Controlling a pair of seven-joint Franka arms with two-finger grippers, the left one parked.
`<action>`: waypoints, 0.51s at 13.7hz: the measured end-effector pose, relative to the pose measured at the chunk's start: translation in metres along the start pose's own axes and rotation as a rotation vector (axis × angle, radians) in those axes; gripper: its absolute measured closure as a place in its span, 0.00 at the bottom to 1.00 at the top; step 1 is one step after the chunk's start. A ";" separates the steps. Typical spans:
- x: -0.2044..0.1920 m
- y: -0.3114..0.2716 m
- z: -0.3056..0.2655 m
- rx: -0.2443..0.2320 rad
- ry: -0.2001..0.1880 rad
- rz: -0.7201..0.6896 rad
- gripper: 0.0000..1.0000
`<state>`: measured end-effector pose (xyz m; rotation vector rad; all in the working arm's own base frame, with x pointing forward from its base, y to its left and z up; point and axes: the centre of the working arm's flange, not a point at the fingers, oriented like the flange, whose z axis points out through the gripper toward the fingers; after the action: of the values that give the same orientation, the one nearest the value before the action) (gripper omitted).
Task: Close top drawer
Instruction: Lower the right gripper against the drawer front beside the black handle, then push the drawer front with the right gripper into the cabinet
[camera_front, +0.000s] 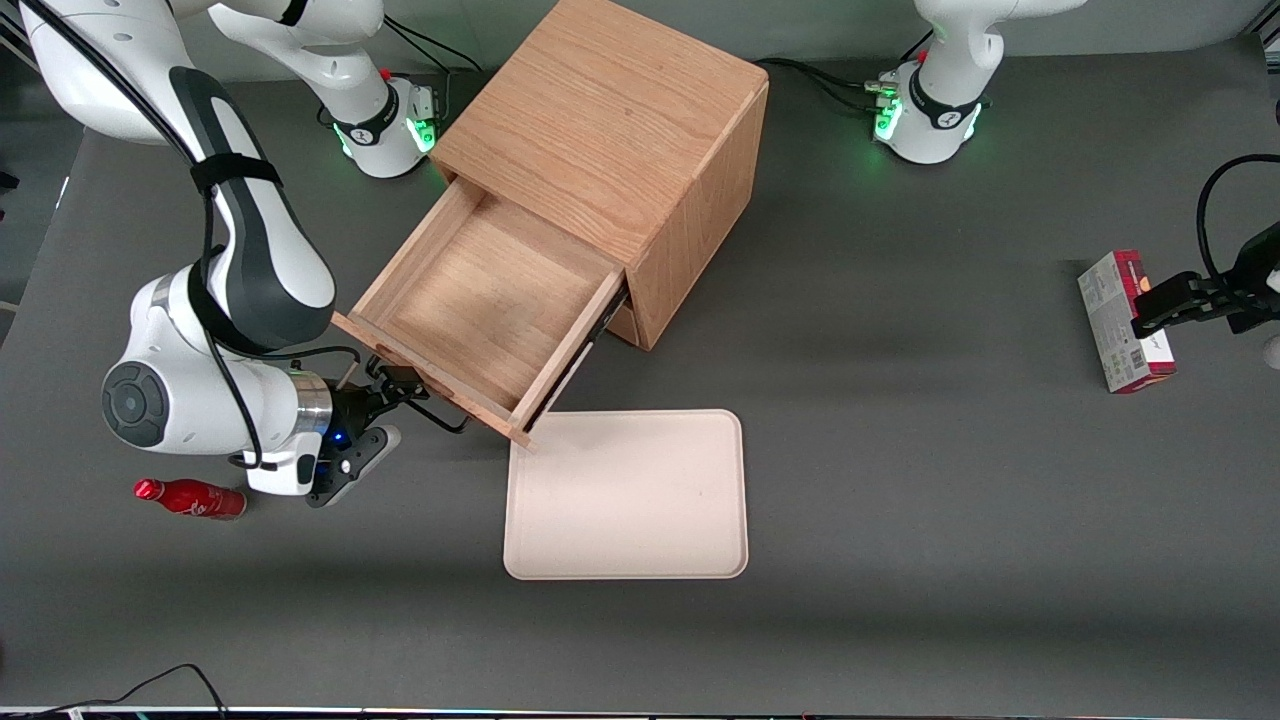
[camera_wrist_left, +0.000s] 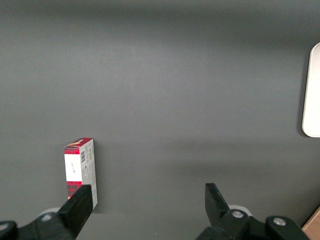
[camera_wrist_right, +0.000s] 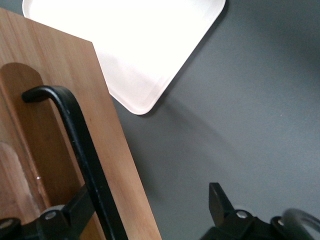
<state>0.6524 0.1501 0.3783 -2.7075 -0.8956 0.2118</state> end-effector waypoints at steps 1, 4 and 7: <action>-0.002 -0.002 0.000 0.002 -0.002 0.003 0.00; -0.007 -0.010 0.001 0.021 -0.002 0.014 0.00; -0.015 -0.021 0.003 0.041 0.002 0.021 0.00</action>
<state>0.6280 0.1572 0.3830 -2.6802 -0.8527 0.2297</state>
